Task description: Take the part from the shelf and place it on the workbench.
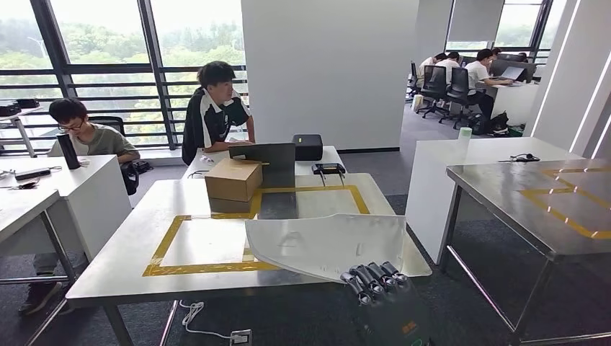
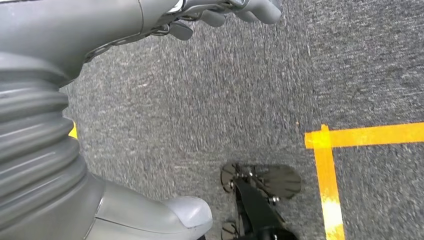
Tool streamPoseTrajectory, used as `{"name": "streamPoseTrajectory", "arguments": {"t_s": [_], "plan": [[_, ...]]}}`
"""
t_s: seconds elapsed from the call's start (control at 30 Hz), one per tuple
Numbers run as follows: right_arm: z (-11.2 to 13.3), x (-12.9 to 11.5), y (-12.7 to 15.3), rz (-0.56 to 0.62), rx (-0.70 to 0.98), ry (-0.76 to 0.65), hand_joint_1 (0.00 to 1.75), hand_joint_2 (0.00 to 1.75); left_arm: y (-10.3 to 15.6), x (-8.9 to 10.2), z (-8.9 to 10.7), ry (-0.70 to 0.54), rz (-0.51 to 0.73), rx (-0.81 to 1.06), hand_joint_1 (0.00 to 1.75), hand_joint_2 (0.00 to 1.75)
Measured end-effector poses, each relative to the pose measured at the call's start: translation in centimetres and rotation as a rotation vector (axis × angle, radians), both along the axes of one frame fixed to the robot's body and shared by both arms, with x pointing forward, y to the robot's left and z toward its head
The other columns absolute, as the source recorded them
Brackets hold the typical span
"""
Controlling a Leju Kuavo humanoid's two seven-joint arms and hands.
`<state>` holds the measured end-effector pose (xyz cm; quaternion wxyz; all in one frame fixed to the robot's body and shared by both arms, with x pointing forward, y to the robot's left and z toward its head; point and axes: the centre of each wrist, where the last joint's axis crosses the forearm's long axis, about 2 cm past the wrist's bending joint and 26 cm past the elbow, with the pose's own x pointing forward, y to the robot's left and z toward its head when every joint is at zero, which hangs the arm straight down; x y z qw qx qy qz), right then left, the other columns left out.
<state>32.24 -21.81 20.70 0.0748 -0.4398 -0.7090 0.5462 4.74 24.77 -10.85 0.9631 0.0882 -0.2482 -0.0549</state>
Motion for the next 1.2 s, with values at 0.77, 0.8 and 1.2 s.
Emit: {"name": "streamPoseTrajectory", "arguments": {"t_s": [0.77,0.8,1.2], "plan": [[-0.3,-0.46,0.16,0.008,-0.011,0.02,1.47,1.75,0.59,-0.07,-0.05,0.006,0.011,0.013,0.0,1.75],[-0.28,-0.44,0.15,0.007,-0.012,0.02,1.47,1.75,0.57,-0.08,-0.05,0.005,0.012,0.013,0.0,1.75],[-0.04,-0.46,0.17,0.003,0.001,0.016,1.47,1.75,0.49,-0.07,-0.05,0.004,0.01,-0.002,0.0,1.75]]}}
